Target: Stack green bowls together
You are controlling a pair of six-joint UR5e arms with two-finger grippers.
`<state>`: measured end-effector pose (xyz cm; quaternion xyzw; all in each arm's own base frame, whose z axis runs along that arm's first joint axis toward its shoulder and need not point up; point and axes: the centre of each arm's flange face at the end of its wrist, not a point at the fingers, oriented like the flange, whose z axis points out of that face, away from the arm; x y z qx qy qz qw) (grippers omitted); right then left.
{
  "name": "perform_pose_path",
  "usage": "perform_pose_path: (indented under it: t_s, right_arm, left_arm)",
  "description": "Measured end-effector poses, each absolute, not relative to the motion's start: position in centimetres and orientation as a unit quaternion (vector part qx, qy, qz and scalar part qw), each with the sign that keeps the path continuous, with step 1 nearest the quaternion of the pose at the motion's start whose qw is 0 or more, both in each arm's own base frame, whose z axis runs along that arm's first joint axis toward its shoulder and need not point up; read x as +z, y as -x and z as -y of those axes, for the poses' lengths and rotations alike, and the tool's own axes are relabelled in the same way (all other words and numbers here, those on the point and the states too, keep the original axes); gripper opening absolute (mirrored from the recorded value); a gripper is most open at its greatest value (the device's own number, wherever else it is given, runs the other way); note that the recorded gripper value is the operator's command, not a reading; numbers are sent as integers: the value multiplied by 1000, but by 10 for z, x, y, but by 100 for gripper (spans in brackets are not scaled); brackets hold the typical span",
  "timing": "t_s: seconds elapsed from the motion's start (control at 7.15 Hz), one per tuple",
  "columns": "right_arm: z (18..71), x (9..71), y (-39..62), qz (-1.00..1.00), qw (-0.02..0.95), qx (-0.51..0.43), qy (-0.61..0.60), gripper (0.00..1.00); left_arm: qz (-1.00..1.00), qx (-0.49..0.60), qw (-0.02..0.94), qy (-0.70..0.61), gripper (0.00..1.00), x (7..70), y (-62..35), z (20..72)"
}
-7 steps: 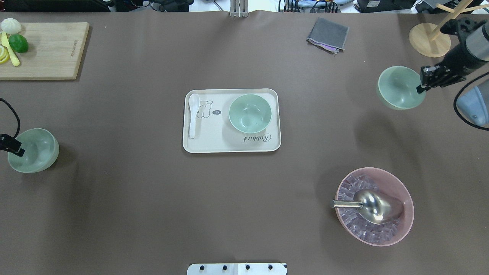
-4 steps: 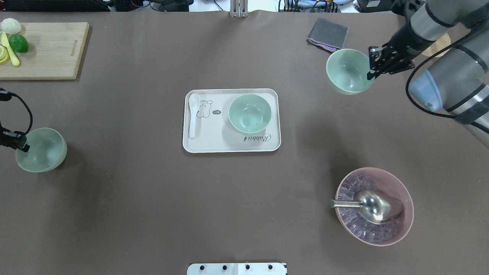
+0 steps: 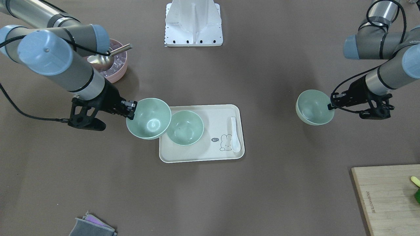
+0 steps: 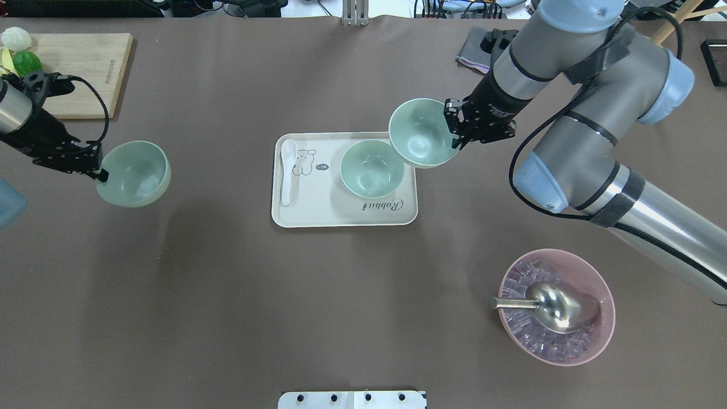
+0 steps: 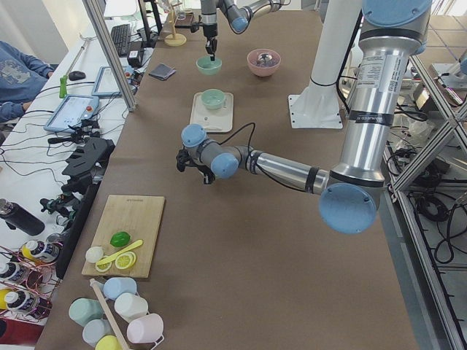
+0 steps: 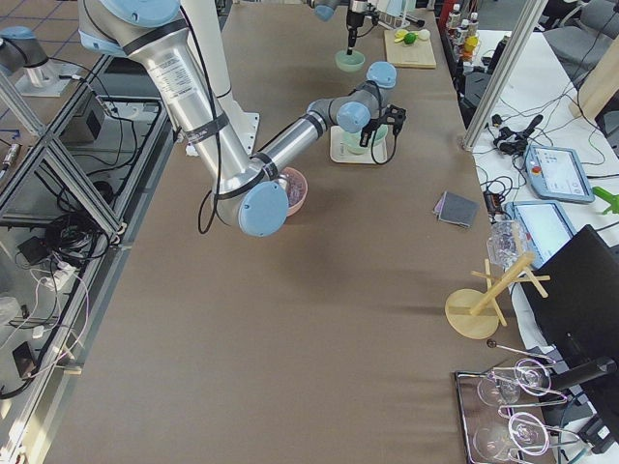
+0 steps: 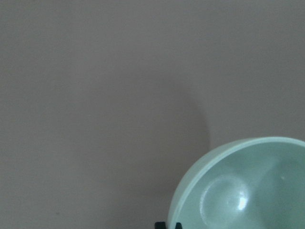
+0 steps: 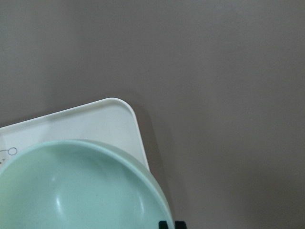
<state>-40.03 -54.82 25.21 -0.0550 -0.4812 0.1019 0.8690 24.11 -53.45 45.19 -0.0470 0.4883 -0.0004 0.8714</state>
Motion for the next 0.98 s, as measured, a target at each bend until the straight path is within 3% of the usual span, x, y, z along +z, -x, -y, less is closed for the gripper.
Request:
perform_pose_path:
  t_s: [0.42, 0.7, 0.84, 0.98]
  right_arm:
    - [549, 256, 460, 513, 848, 124, 58, 0]
    - [545, 253, 474, 518, 844, 125, 65, 2]
    - [544, 253, 480, 517, 844, 124, 68, 99]
    - [543, 253, 484, 517, 844, 123, 69, 100]
  left_arm:
    - [-531, -50, 841, 89, 0, 334, -289, 543]
    - [-540, -65, 833, 103, 0, 297, -308, 540]
    - [-542, -69, 831, 105, 0, 289, -311, 540]
    - [-544, -70, 829, 109, 0, 280, -319, 538]
